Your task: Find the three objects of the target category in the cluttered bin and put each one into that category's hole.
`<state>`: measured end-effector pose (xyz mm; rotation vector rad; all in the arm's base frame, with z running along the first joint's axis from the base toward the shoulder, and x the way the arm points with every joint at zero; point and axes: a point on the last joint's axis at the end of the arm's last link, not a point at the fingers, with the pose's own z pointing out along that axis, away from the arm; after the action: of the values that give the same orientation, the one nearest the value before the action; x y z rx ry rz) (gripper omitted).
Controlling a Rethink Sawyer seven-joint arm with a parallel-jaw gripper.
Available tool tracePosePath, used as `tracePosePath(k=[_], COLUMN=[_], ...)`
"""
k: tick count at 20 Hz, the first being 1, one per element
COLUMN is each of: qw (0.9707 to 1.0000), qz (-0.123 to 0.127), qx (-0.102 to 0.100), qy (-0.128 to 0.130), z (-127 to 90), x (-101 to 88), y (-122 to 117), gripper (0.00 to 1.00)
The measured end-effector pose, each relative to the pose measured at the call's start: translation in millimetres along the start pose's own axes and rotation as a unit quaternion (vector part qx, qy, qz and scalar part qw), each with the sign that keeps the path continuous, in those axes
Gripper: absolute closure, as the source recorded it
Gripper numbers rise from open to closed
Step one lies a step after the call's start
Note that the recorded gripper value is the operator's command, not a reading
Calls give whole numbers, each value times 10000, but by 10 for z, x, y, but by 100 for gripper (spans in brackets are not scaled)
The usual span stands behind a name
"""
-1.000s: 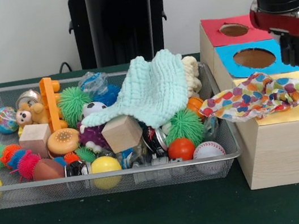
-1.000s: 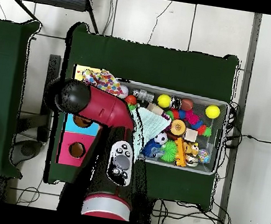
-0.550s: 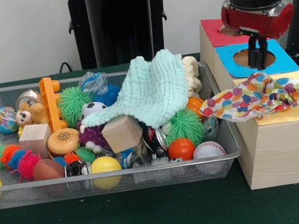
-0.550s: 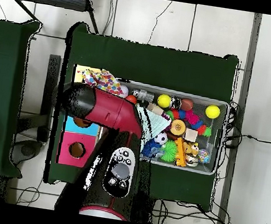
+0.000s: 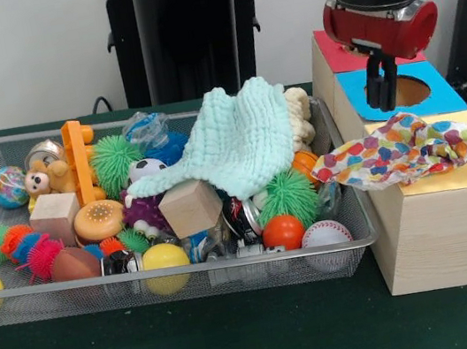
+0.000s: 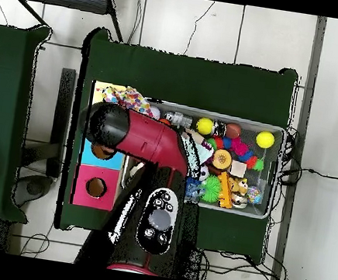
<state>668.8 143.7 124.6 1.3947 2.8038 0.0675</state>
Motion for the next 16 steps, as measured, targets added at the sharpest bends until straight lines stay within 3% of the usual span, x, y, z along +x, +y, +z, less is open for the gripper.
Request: tracePosePath(k=[8,16], qw=[9978,9969], qz=[97,100], qx=[-328,-239], qy=[-566,-747], z=[244,439], x=[-315,-437], y=[31,-25], gripper=[100,100])
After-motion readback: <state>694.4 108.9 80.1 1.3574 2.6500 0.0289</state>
